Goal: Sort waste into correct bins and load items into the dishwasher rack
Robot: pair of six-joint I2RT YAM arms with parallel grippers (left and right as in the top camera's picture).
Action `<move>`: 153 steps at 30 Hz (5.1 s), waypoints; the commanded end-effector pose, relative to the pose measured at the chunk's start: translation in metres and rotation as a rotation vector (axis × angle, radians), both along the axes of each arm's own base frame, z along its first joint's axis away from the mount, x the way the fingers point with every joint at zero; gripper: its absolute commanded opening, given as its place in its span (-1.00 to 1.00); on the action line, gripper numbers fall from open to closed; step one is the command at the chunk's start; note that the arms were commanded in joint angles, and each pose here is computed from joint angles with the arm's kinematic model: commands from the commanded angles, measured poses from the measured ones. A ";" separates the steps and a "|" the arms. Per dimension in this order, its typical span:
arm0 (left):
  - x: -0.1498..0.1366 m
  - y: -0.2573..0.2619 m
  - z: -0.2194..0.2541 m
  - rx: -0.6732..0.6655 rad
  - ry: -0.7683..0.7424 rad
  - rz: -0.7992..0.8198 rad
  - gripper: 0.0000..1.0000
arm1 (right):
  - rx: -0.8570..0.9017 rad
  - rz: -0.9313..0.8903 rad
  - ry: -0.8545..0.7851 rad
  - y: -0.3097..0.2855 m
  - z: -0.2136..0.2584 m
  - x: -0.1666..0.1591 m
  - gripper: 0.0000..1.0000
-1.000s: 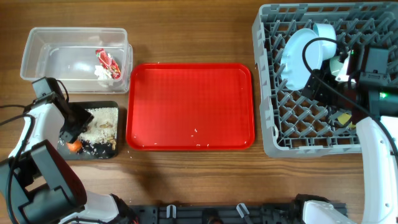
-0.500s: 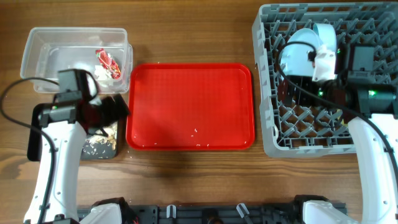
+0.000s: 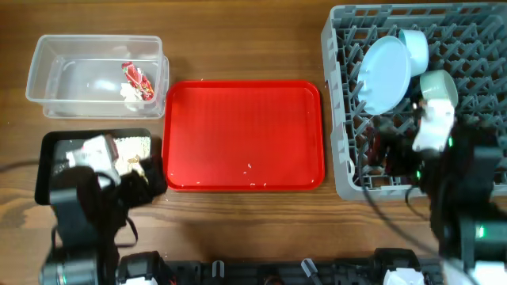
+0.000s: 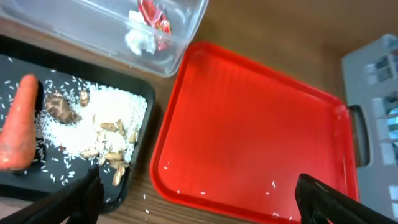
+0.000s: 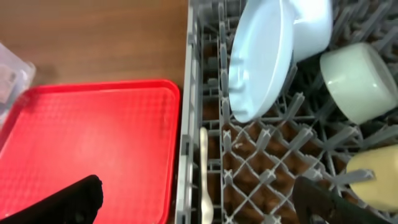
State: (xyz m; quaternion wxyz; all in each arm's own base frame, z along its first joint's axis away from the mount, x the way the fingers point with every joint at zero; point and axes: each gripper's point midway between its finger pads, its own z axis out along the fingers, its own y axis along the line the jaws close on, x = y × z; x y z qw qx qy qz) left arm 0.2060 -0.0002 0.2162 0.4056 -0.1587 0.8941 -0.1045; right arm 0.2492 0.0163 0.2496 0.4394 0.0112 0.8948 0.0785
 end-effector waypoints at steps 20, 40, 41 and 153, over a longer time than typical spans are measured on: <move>-0.042 -0.008 -0.014 0.008 -0.085 -0.015 1.00 | 0.011 -0.033 -0.099 -0.001 0.008 -0.033 1.00; -0.042 -0.008 -0.014 0.008 -0.085 -0.015 1.00 | -0.014 -0.038 -0.502 -0.001 0.023 -0.077 0.99; -0.042 -0.008 -0.014 0.008 -0.085 -0.015 1.00 | -0.012 -0.025 -0.537 0.001 0.022 -0.073 0.99; 0.038 -0.029 -0.056 0.214 -0.674 -0.208 1.00 | -0.035 -0.078 -0.659 -0.011 -0.073 -0.003 0.99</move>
